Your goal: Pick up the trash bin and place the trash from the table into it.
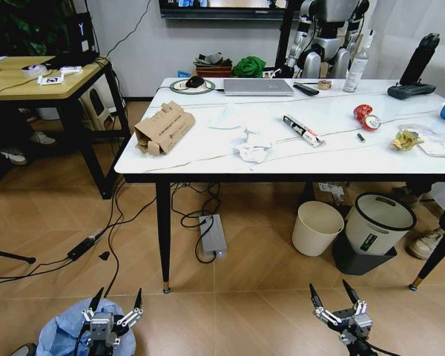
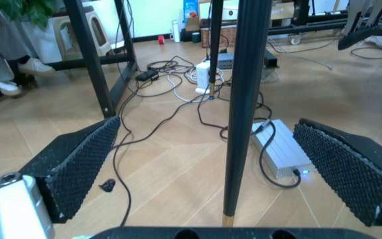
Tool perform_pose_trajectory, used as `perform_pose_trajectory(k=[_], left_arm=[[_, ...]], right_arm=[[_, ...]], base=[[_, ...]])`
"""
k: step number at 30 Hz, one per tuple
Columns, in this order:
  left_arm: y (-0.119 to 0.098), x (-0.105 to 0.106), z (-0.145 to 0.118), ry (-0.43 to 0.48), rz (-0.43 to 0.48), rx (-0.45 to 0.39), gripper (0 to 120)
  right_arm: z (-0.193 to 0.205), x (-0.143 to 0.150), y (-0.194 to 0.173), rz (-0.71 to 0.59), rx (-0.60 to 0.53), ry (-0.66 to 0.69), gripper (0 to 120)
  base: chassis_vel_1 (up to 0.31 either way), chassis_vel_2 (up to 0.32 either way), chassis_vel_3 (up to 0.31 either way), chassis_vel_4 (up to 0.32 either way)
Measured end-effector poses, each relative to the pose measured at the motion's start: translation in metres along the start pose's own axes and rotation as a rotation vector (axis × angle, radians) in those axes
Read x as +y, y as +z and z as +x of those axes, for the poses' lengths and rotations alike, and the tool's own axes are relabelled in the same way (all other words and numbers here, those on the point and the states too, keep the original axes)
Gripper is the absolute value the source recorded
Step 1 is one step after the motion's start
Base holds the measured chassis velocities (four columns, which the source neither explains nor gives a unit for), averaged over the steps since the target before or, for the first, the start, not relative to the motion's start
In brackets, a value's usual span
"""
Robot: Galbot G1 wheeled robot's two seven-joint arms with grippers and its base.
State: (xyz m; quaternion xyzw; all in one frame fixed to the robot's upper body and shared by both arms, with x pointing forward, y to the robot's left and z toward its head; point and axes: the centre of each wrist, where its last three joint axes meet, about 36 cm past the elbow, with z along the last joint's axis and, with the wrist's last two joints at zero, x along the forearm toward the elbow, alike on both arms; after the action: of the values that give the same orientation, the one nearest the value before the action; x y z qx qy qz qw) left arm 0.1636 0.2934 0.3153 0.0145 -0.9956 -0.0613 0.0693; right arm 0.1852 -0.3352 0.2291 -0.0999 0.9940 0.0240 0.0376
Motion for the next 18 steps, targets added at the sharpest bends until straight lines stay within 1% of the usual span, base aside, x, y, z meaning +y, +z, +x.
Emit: perform_pose_trajectory(k=[9,13,18], left_arm=[[0.000,0.003,0.001,0.001,-0.005,0.002,99],[-0.003,0.003,0.001,-0.007,-0.014,-0.017,100],[-0.013,0.016,0.006,-0.039,-0.036,-0.001,100]], right_arm=[[0.001,0.002,0.002,-0.002,0.005,-0.001,100],[-0.001,0.004,0.002,-0.003,0.002,0.000,100],[-0.003,0.005,0.004,-0.013,-0.006,0.016,100]], base=[[0.000,0.000,0.000,0.000],[0.000,0.000,0.000,0.000],[0.000,0.000,0.000,0.000]])
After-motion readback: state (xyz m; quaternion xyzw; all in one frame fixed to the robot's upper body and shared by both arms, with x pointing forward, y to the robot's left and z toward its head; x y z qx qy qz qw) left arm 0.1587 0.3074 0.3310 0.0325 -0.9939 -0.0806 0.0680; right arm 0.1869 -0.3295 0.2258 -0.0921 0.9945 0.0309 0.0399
